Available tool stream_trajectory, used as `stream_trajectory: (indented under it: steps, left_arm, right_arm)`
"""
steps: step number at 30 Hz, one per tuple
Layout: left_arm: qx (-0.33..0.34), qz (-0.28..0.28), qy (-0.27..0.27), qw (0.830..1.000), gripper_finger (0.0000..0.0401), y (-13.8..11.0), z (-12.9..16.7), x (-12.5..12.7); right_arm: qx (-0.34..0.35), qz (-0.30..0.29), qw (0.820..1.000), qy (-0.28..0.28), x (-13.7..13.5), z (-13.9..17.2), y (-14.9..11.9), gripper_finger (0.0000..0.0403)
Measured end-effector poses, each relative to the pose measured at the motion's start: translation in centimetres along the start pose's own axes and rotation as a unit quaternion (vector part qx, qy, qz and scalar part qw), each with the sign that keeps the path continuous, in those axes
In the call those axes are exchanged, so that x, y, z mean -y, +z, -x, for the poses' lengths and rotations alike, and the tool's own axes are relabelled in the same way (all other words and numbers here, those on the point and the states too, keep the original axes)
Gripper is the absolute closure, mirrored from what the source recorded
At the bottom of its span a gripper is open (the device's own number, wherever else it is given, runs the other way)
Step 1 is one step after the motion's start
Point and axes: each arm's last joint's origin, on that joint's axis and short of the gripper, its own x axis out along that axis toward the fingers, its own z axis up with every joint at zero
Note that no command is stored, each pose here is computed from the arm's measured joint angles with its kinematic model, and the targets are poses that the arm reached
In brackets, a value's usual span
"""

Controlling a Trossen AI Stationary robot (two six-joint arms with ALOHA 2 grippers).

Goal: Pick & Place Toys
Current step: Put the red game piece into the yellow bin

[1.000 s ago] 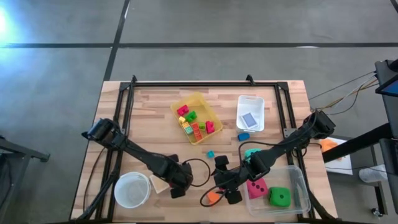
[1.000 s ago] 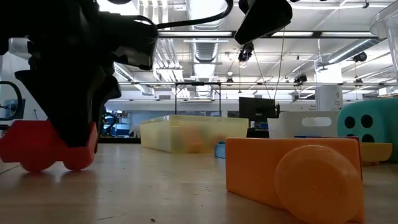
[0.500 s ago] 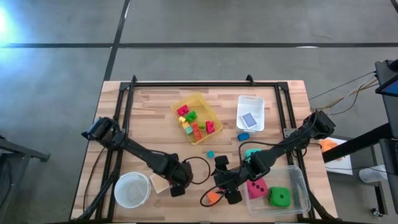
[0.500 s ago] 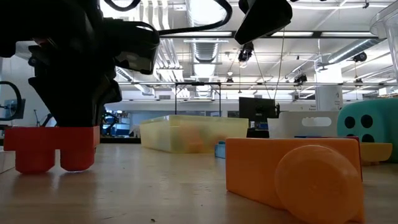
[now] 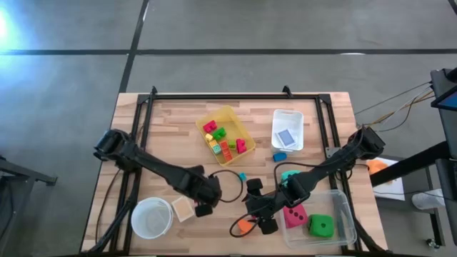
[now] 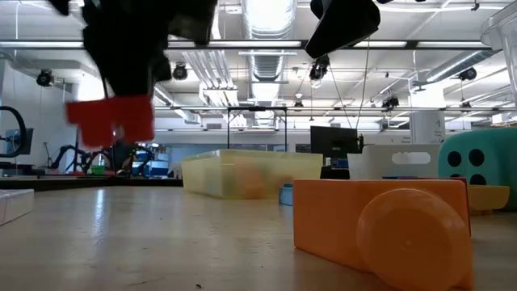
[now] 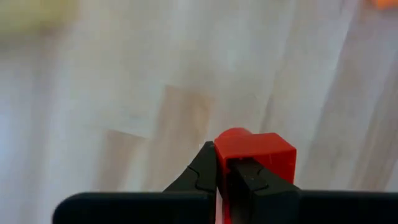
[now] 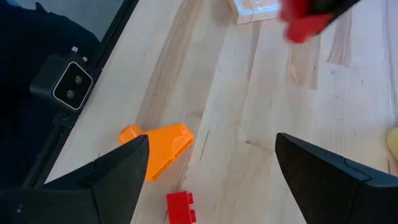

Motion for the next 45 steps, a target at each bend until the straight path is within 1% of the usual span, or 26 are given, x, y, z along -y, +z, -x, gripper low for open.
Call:
stream_trajectory:
  steps: [5, 10, 14, 19, 23, 25, 28, 30, 35, 39, 42, 45]
  left_arm:
    - [0.026, -0.001, 0.064, 0.998, 0.0391, 0.3, 3.3, -1.7]
    - [0.067, 0.023, 0.099, 0.993, 0.0391, 0.2, 6.7, -4.7]
    - [0.109, 0.053, 0.117, 0.986, 0.0391, 0.3, 8.9, -8.2]
    - [0.153, 0.122, 0.108, 0.975, 0.0391, 1.5, 10.3, -13.4]
    - [0.146, 0.151, 0.067, 0.975, 0.0391, 2.9, 9.8, -17.0]
    - [0.138, 0.157, 0.061, 0.976, 0.0391, 3.5, 9.2, -18.6]
    - [0.133, 0.159, 0.06, 0.976, 0.0391, 4.1, 8.5, -20.7]
    - [0.133, 0.153, 0.05, 0.978, 0.0391, 4.5, 8.1, -21.7]
    - [0.143, 0.132, 0.005, 0.981, 0.0391, 5.5, 7.1, -23.3]
    - [0.125, 0.115, -0.008, 0.985, 0.0391, 5.8, 5.8, -24.3]
    - [0.107, 0.117, -0.008, 0.987, 0.0391, 6.1, 4.6, -24.8]
    - [0.093, 0.108, -0.006, 0.99, 0.0391, 6.6, 3.1, -25.1]
  right_arm:
    - [-0.001, 0.0, 1.0, 0.0, 0.0, 0.0, 0.0, 0.006]
    - [-0.002, 0.0, 1.0, 0.0, 0.0, 0.0, 0.0, 0.006]
    - [-0.002, 0.0, 1.0, 0.0, 0.0, 0.0, 0.0, 0.006]
    - [-0.001, 0.0, 1.0, 0.0, 0.0, 0.0, 0.0, 0.006]
    - [0.004, -0.001, 1.0, 0.0, 0.0, 0.0, 0.1, 0.006]
    - [0.013, -0.008, 1.0, -0.002, 0.1, 0.0, 0.3, 0.006]
    - [0.029, -0.054, 0.998, -0.024, 0.4, 0.1, 0.7, 0.006]
    - [0.027, -0.069, 0.997, -0.036, 0.7, 0.4, 1.3, 0.006]
    - [0.006, -0.092, 0.994, -0.05, 1.1, 1.1, 1.7, 0.006]
    - [-0.029, -0.13, 0.989, -0.061, 1.1, 2.1, 2.1, 0.006]
    - [-0.061, -0.177, 0.979, -0.078, 1.3, 3.2, 2.5, 0.006]
    - [-0.089, -0.224, 0.966, -0.097, 1.4, 4.5, 2.9, 0.006]
